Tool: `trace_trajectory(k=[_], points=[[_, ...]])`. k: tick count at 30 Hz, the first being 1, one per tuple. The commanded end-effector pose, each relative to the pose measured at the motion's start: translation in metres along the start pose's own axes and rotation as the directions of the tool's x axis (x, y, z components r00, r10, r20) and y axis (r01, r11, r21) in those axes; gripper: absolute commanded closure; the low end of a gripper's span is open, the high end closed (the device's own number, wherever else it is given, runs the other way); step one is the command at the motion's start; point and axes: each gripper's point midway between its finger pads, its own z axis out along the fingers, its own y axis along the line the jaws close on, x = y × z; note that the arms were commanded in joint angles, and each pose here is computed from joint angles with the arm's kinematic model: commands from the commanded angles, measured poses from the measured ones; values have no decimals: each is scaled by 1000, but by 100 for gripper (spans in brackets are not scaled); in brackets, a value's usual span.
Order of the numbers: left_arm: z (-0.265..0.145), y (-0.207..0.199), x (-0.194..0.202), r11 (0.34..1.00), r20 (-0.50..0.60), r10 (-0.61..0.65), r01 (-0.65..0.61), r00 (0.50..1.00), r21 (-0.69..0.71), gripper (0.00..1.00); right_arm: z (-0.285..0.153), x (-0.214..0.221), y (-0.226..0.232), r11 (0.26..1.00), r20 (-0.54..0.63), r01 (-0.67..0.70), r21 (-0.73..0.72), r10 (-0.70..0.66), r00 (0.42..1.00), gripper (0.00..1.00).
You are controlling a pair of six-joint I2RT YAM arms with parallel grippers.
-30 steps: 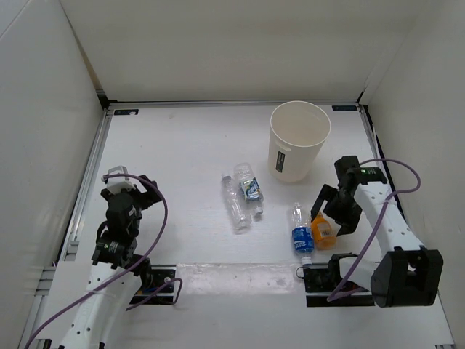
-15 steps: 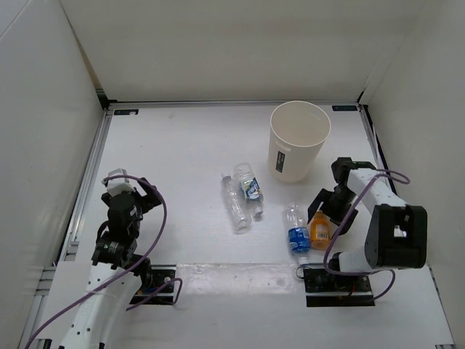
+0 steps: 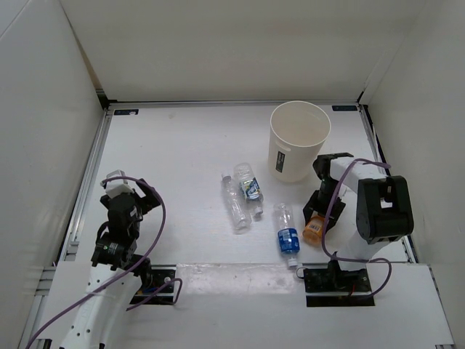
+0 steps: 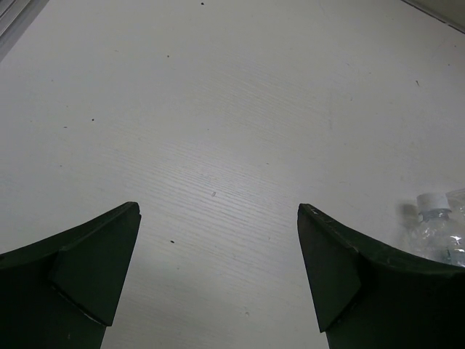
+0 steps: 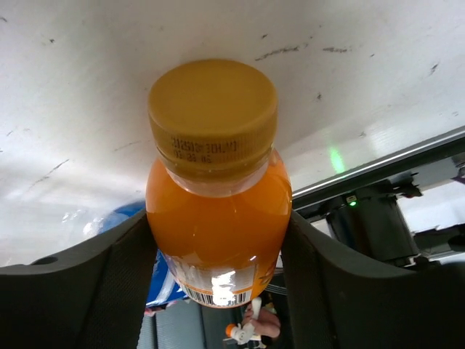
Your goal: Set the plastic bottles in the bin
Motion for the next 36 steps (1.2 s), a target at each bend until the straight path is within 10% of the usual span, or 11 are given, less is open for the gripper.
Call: trace_trajectory(k=[1, 12, 26, 36], points=[[-6, 0, -14, 1000, 31, -20, 20, 999, -11, 0, -6, -2, -7, 999, 5, -39, 30, 39, 999, 49], [-4, 2, -11, 999, 29, -27, 28, 999, -22, 0, -15, 4, -13, 1000, 81, 2, 2, -2, 997, 100], [-1, 2, -9, 998, 29, -56, 56, 998, -25, 0, -125, -6, -31, 959, 413, 3, -284, 119, 903, 100], [8, -38, -11, 987, 7, -21, 20, 1000, 160, 0, -299, -18, -45, 661, 635, 218, -718, 495, 593, 100]])
